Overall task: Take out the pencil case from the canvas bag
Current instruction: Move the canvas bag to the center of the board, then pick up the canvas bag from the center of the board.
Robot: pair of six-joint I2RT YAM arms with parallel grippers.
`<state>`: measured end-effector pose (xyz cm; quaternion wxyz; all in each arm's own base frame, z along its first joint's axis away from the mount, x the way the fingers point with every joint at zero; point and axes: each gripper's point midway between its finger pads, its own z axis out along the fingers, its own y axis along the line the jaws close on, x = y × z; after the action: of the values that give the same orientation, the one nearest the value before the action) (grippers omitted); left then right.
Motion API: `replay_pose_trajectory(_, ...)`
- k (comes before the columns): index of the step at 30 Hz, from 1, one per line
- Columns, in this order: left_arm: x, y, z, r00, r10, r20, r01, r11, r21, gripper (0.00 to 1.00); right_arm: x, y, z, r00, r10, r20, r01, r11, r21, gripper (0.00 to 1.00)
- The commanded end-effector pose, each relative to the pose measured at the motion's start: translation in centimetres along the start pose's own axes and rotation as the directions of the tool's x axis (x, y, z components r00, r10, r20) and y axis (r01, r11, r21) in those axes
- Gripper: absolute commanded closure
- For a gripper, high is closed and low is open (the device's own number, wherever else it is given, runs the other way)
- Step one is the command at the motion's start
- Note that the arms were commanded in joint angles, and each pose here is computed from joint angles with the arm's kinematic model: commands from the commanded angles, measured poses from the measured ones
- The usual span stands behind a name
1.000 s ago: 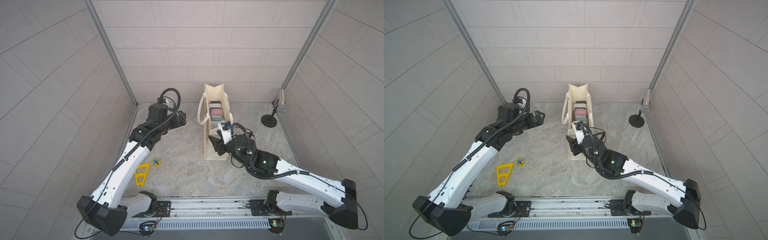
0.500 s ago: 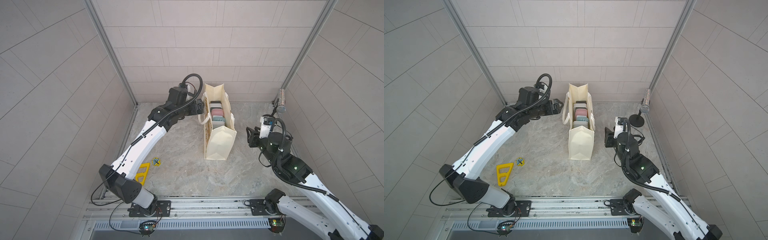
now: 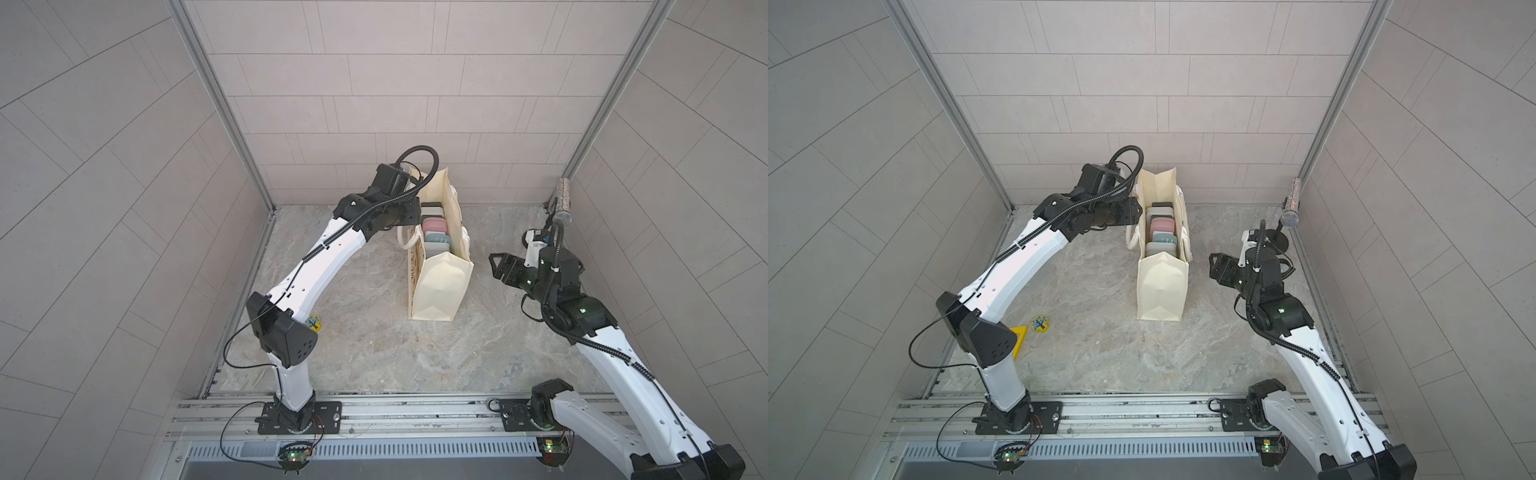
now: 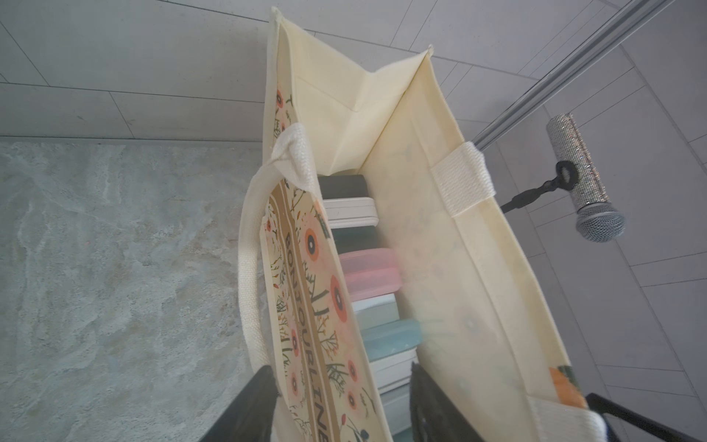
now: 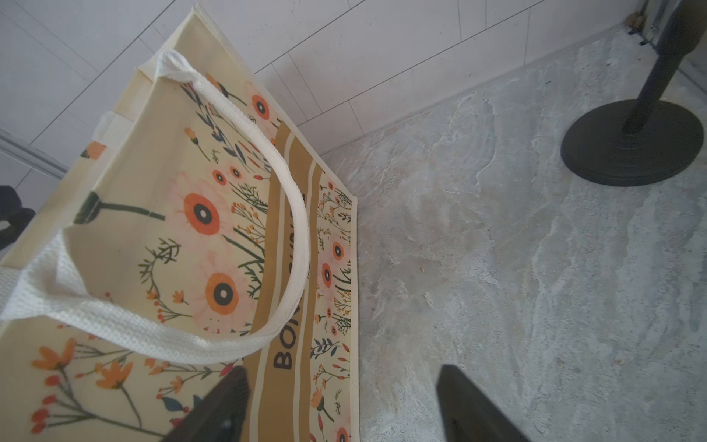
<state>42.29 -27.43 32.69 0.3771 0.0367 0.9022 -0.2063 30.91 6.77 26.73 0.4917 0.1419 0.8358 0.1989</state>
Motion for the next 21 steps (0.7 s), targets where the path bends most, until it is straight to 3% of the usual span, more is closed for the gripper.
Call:
replay_pose_trajectory(1,-0.4,0.0,-0.5,1.0,0.019,0.001,-0.019,1.0,-0.019,0.48,-2.3,0.0,-1.5,0.991,0.041,0.125,-0.04,0.999,-0.008,0.0)
replay_pose_trajectory(4,-0.4,-0.3,0.1,1.0,0.018,-0.009,-0.019,1.0,-0.011,0.53,-2.5,1.3,-1.9,0.984,0.065,0.164,-0.047,0.993,-0.107,0.0)
replay_pose_trajectory(10,-0.3,-0.4,1.0,0.999,0.026,-0.029,-0.026,1.0,-0.016,0.69,-2.3,1.4,-1.6,0.984,0.064,0.167,-0.044,0.991,-0.123,0.0)
replay_pose_trajectory(21,0.0,-0.6,2.5,0.998,0.024,-0.059,-0.025,1.0,-0.014,0.71,-1.9,2.2,-1.5,0.983,0.073,0.168,-0.041,0.982,-0.185,0.0)
